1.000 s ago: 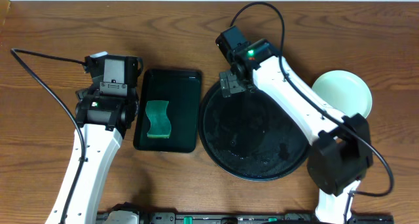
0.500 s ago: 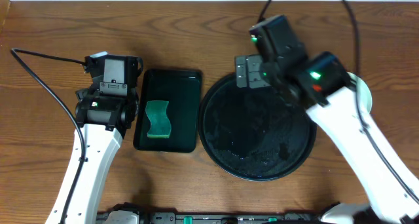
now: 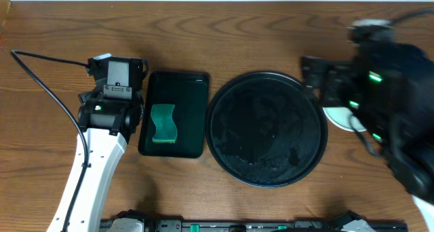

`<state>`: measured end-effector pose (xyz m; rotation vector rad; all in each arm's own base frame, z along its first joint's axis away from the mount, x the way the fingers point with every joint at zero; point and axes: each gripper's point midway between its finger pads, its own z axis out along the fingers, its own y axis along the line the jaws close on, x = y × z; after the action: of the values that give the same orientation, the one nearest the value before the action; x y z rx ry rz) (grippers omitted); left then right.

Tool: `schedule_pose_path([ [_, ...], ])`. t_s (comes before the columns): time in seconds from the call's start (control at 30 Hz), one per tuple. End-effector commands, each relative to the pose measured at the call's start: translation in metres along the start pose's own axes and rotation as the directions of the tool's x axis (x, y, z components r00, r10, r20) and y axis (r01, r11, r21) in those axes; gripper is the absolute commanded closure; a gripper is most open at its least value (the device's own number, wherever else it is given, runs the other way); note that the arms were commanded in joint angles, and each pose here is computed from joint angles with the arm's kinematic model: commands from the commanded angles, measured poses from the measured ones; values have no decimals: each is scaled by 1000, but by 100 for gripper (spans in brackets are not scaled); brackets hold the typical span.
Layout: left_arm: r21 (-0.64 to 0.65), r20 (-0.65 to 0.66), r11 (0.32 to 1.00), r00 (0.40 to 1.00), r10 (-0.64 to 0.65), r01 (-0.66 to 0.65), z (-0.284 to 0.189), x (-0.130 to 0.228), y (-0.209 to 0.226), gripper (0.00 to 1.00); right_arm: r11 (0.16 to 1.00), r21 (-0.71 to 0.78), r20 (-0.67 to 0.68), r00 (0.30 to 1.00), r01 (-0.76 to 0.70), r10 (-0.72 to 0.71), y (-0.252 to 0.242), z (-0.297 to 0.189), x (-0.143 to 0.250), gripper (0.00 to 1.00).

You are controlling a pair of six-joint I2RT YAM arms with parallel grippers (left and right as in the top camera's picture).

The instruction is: Clean dirty plates on tray and stack at the side

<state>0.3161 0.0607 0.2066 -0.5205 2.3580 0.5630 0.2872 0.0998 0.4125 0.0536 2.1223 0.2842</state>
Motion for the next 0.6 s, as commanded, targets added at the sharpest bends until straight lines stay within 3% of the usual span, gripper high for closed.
schedule_pose_path([
  [0.0, -14, 21, 1000, 1000, -4, 4, -4, -8, 4, 20, 999, 24, 74, 997, -29, 27, -18, -26, -11, 1],
  [0.57, -14, 21, 1000, 1000, -4, 4, -4, -8, 4, 20, 991, -103, 406, 906, -84, 119, -47, -177, -14, 1],
])
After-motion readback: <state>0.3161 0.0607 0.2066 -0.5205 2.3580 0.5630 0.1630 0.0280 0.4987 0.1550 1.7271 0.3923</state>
